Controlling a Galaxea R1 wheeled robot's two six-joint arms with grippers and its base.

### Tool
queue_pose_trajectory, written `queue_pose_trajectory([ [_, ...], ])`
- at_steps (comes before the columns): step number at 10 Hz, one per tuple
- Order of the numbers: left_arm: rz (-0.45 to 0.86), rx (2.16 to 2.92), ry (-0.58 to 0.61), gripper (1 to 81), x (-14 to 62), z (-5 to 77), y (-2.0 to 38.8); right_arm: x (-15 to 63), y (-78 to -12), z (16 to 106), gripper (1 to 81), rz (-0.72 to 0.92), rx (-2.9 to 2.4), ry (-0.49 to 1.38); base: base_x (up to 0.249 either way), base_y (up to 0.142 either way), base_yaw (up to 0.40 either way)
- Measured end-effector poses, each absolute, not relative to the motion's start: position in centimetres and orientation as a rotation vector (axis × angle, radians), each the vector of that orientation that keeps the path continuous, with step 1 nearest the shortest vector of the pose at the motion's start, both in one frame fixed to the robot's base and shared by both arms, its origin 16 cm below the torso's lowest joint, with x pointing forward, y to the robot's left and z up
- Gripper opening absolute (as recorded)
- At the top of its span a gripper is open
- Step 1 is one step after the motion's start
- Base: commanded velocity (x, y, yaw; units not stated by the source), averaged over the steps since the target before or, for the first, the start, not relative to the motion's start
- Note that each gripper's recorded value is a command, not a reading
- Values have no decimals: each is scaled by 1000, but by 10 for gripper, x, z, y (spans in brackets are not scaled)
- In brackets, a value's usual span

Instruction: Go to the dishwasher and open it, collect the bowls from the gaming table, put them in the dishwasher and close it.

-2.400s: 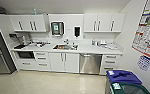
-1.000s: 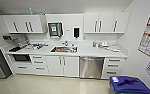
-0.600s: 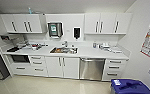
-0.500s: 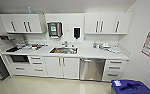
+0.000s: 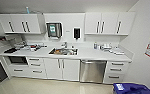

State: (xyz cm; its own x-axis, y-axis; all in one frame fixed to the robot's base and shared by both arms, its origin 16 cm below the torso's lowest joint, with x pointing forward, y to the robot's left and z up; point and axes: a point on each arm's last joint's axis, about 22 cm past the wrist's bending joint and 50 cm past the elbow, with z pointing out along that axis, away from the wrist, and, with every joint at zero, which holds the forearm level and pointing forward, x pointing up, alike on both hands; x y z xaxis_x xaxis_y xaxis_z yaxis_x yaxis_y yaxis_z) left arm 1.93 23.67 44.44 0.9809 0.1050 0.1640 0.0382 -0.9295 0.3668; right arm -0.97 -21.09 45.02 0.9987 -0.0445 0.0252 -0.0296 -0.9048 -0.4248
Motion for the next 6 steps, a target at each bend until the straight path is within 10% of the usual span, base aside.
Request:
queue_pose_trajectory([
  [6, 253, 2752, 104, 811, 20, 444, 232, -8, -208, 450, 811, -57, -2698, 55, 153, 0, 0],
])
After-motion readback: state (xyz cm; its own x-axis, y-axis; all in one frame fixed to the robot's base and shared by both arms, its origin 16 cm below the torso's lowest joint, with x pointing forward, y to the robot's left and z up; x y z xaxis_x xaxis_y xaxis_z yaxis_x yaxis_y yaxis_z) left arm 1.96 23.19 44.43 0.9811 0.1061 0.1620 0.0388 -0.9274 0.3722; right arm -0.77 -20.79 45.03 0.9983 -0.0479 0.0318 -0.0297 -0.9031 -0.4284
